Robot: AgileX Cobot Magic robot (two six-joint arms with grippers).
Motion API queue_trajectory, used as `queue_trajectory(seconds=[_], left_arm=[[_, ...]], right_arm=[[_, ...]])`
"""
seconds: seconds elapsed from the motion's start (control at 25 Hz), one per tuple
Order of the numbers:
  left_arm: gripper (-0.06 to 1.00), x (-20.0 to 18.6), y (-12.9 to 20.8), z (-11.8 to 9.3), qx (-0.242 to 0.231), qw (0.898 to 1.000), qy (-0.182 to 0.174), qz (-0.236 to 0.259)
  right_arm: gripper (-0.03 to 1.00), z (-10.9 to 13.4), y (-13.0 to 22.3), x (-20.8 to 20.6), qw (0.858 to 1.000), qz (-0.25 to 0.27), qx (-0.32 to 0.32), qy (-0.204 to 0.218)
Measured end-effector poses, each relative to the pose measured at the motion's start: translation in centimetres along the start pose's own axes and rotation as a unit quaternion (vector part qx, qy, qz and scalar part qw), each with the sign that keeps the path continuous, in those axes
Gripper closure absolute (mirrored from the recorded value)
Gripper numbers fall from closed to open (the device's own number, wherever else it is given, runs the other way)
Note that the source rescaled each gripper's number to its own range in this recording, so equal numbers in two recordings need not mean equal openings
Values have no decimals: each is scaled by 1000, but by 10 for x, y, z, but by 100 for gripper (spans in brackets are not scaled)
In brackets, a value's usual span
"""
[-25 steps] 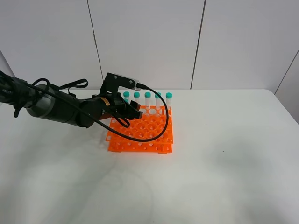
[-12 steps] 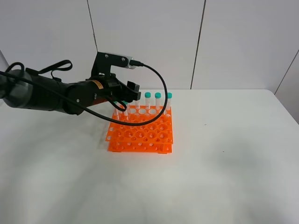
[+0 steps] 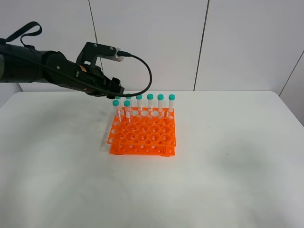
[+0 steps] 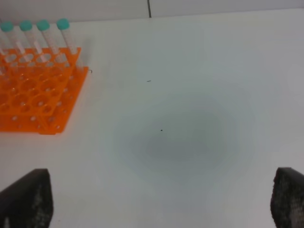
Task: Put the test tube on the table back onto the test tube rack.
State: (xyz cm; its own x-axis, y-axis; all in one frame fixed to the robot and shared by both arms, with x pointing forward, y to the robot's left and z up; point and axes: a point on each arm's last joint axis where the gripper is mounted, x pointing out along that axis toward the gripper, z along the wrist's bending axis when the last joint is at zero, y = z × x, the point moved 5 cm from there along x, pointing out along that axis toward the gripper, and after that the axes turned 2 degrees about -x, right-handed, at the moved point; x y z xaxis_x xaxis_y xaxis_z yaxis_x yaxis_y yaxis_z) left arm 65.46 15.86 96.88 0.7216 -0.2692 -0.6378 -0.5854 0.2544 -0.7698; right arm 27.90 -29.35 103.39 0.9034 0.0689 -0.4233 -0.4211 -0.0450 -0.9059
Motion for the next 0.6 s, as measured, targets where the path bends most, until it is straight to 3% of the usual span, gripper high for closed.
queue_trajectory(seconds=[0.12, 0.28, 0.44, 0.6], left_arm=[[20, -2, 4, 12, -9, 1000, -4, 27], [0, -5, 11, 26, -47, 997, -7, 54], [-5, -9, 26, 43, -103, 990, -15, 99], [-5, -17, 48, 57, -138, 976, -15, 170]], right_arm=[[-3, 0, 0, 0, 1000, 0, 0, 0], [-3, 0, 0, 0, 1000, 0, 0, 0], [-3, 0, 0, 0, 1000, 0, 0, 0], [-3, 0, 0, 0, 1000, 0, 0, 0]])
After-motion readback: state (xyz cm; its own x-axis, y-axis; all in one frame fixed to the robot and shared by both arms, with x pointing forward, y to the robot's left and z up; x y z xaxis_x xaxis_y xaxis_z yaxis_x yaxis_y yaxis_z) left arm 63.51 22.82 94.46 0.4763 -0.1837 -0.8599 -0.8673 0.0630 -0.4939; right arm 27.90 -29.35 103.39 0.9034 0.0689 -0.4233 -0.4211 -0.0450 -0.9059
